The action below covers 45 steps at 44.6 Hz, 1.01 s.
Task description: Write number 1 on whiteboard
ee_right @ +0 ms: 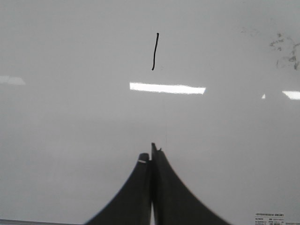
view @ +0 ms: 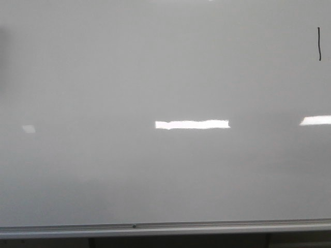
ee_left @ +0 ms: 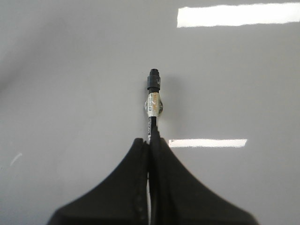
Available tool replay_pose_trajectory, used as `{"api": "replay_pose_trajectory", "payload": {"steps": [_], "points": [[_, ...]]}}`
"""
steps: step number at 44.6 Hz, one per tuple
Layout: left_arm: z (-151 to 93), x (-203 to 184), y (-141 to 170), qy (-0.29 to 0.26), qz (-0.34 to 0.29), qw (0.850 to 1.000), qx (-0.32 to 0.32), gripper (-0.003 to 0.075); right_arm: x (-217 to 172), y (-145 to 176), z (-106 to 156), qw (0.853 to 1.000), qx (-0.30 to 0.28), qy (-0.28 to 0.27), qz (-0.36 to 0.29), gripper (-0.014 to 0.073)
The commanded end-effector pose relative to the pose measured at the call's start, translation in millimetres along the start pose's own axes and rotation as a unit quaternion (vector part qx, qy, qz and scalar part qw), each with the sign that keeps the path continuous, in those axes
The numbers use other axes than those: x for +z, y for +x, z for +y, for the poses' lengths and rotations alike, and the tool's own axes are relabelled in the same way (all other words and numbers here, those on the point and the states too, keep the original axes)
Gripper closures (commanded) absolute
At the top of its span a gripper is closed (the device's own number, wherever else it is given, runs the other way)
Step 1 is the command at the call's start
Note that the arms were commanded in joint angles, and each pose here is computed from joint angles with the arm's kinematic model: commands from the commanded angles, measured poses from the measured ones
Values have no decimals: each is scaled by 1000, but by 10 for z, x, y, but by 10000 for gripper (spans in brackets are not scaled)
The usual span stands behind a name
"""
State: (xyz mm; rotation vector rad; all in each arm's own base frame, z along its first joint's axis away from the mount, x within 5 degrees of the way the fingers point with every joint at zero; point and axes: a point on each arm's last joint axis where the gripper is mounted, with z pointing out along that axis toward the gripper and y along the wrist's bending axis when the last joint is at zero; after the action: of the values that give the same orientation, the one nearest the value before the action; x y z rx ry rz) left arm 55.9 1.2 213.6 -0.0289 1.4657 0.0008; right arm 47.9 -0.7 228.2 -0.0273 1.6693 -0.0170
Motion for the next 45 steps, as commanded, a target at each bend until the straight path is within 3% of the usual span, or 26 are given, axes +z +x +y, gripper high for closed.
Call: {"api": "replay_pose_trajectory", "payload": {"steps": [1, 9, 32, 45], "points": [[8, -16, -13, -4, -42, 999, -2, 739, -1, -51, 1, 997, -5, 6, -83, 664], [8, -16, -13, -4, -42, 999, -2, 739, 88, 180, 8, 993, 0, 10, -118, 664], [8, -16, -13, -4, -42, 999, -2, 739, 63, 95, 6, 987, 6, 12, -162, 664], [8, -16, -13, -4, -42, 999, -2, 739, 74, 130, 1, 990, 8, 13, -142, 664]]}}
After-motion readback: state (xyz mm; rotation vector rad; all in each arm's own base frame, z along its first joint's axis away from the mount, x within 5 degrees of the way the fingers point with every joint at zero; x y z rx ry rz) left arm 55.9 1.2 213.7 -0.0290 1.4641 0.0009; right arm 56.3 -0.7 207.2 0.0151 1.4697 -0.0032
